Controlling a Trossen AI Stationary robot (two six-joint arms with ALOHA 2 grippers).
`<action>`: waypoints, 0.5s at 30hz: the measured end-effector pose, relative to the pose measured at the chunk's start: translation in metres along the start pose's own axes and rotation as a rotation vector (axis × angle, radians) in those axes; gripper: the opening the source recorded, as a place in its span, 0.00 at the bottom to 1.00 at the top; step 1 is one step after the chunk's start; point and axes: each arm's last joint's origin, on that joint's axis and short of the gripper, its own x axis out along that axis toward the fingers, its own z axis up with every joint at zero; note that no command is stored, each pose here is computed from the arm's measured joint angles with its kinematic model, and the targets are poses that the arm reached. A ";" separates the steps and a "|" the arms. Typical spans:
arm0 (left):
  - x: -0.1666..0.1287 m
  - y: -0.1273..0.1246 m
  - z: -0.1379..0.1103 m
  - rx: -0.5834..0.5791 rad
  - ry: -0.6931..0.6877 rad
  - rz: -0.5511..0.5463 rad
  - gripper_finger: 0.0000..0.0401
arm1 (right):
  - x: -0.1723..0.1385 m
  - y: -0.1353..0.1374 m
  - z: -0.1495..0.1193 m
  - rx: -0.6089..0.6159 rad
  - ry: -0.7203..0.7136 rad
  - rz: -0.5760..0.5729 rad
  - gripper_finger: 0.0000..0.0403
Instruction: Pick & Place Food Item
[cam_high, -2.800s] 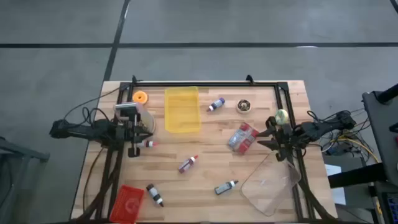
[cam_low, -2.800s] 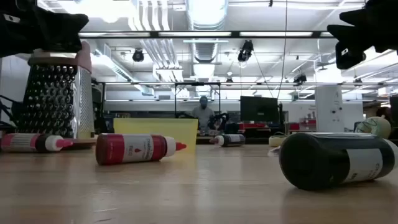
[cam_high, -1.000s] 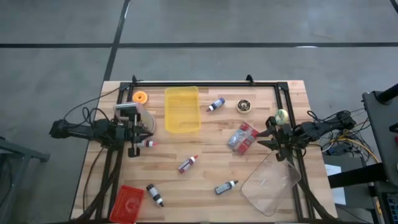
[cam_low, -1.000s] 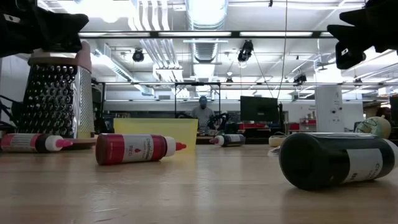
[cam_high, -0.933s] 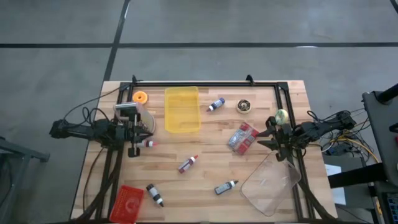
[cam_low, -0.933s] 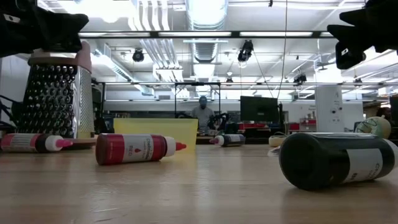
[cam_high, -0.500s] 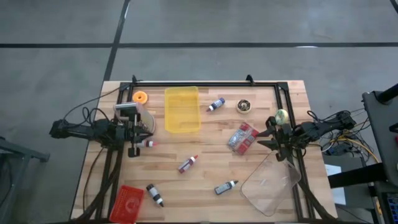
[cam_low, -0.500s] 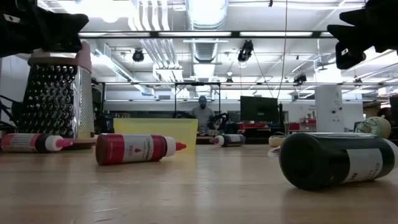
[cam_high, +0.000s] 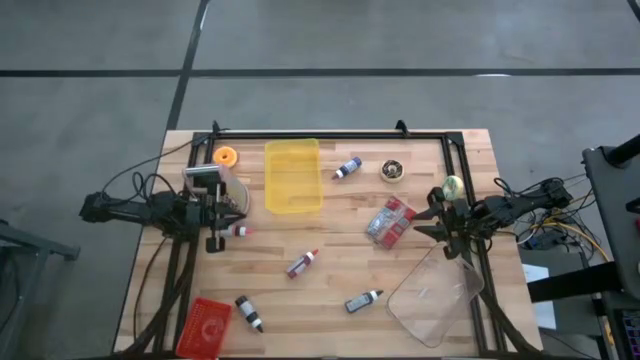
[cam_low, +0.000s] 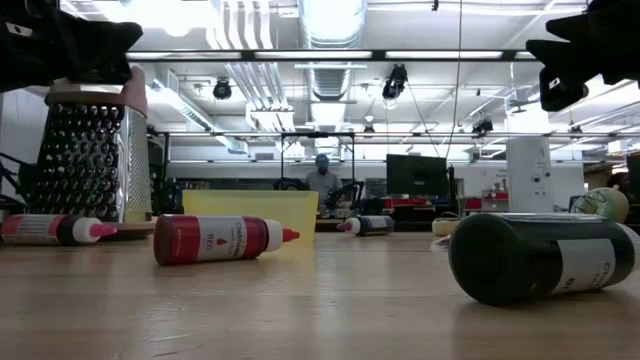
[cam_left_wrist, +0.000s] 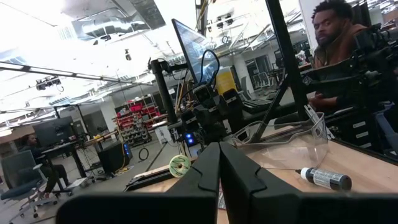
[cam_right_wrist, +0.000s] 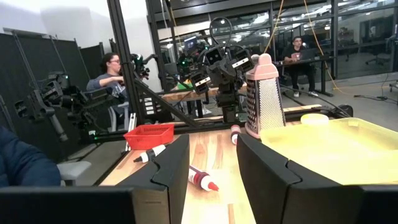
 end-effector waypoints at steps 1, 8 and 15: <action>0.000 0.000 0.000 0.000 0.000 0.000 0.03 | 0.000 0.000 0.000 0.000 0.000 0.000 0.32; 0.000 0.000 0.000 0.000 0.000 0.000 0.03 | 0.000 0.000 0.001 -0.013 -0.011 0.001 0.32; 0.000 0.000 0.000 0.000 0.000 -0.001 0.03 | 0.000 0.000 0.001 -0.018 -0.011 0.000 0.32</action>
